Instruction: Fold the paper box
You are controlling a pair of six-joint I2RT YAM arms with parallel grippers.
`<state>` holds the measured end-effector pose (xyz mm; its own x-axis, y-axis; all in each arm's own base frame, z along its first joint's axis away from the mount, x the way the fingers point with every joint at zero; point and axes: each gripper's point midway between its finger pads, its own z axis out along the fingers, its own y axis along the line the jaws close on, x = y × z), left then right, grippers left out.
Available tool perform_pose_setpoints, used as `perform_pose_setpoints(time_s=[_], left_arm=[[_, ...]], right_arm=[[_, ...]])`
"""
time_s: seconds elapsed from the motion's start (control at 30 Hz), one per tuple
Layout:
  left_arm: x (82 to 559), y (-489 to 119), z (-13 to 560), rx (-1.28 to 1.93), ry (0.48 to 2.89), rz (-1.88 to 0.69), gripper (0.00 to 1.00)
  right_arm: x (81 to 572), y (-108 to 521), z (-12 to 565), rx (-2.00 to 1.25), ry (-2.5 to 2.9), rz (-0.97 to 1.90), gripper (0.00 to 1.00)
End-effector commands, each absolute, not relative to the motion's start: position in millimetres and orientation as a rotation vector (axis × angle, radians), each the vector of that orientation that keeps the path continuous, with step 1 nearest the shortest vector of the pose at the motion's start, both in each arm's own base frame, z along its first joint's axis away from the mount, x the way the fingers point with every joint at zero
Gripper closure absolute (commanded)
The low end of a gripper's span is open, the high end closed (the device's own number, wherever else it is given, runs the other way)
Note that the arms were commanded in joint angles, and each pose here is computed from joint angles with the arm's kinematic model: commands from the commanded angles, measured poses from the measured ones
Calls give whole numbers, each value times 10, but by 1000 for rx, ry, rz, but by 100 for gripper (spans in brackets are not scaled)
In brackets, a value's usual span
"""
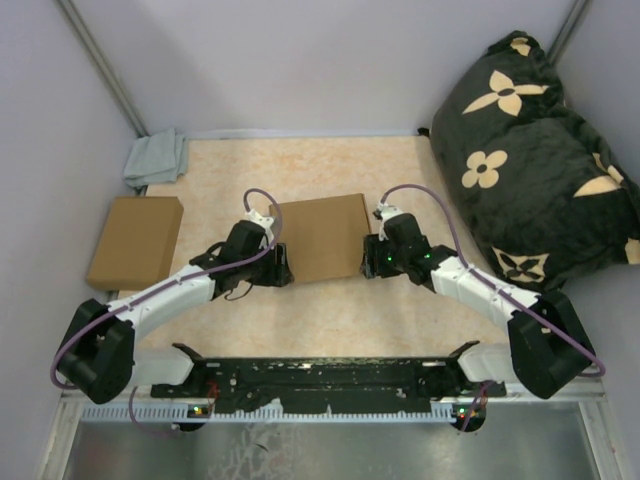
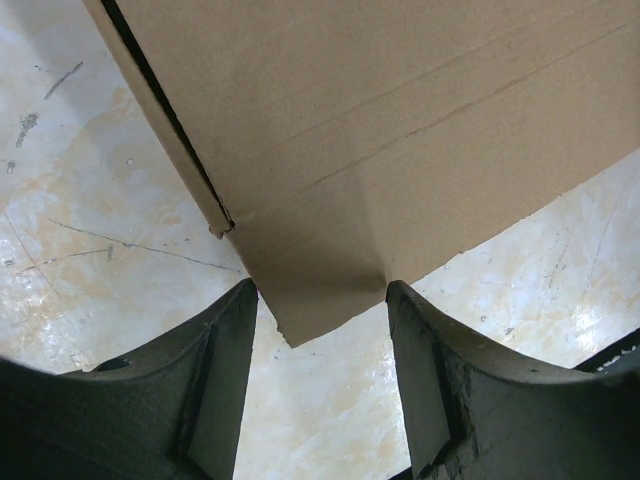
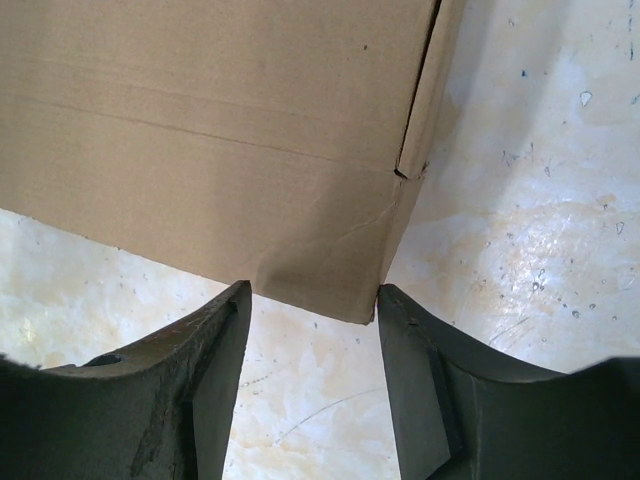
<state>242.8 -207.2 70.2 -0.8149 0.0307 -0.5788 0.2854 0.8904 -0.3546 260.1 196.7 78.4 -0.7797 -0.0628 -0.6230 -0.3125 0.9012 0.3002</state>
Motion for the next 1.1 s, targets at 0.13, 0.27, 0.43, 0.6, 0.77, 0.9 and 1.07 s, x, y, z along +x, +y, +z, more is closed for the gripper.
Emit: perform_pose_setpoints(time_s=[0.13, 0.27, 0.43, 0.6, 0.77, 0.9, 1.07], left_arm=[[2432, -2131, 845, 240, 2434, -627, 39], [2435, -2145, 867, 242, 2429, -636, 40], [2425, -2153, 904, 244, 2422, -648, 40], [2426, -2167, 943, 248, 2413, -660, 39], [2423, -2153, 927, 250, 2419, -649, 39], [2422, -2117, 864, 247, 2432, -621, 40], [2412, -2081, 797, 240, 2446, -598, 40]], right_arm=[[2682, 2070, 964, -261, 2362, 567, 46], [2660, 2133, 917, -287, 2373, 604, 46], [2647, 2185, 1034, -286, 2335, 657, 47], [2640, 2178, 1127, -283, 2323, 661, 47], [2684, 2142, 1084, -278, 2327, 620, 47], [2756, 2120, 949, -274, 2324, 582, 47], [2783, 2104, 768, -257, 2327, 563, 51]])
